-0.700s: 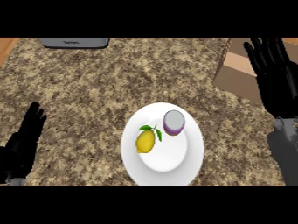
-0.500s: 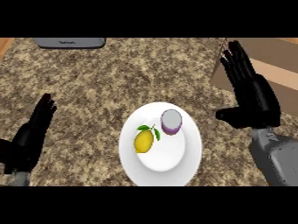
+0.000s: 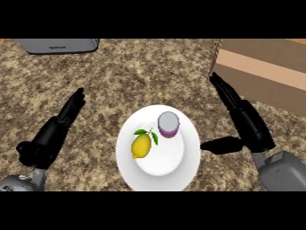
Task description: Pick the can from the plate and place it in the cardboard box
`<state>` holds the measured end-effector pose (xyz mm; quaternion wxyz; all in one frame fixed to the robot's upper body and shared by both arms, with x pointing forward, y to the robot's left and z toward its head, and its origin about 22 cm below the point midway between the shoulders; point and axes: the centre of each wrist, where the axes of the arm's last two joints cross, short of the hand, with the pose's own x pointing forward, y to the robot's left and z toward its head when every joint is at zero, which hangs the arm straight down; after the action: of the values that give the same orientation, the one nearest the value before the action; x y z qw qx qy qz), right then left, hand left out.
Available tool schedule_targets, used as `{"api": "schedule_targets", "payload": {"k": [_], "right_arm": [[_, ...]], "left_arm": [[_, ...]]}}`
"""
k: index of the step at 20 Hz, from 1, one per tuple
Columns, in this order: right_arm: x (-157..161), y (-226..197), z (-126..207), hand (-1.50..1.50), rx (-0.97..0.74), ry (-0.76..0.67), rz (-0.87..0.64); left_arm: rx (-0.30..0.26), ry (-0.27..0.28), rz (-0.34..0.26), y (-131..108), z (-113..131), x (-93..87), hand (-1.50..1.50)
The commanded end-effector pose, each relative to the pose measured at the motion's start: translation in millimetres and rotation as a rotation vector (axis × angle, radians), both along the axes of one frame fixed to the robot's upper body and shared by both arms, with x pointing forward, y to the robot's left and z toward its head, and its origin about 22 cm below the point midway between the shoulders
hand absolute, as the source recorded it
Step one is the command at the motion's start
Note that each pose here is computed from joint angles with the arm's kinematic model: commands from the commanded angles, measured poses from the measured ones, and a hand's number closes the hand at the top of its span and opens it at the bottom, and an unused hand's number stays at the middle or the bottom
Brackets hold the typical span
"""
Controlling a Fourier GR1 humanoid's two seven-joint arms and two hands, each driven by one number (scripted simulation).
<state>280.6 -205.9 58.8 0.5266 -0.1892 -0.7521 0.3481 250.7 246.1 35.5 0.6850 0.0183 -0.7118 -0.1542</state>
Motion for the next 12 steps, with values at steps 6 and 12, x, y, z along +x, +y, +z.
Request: {"api": "schedule_targets", "payload": {"k": [6,12], "right_arm": [[-62.4,23.7,17.2,-1.50,-0.428,-0.246,-0.018],[-101.7,52.1,57.0,-1.50,-0.578,-0.007,0.022]], "left_arm": [[0.006,0.014,-0.052,-18.8,4.4,20.5,0.00],[0.030,0.005,-0.091,-35.3,-0.6,25.8,0.00]]}}
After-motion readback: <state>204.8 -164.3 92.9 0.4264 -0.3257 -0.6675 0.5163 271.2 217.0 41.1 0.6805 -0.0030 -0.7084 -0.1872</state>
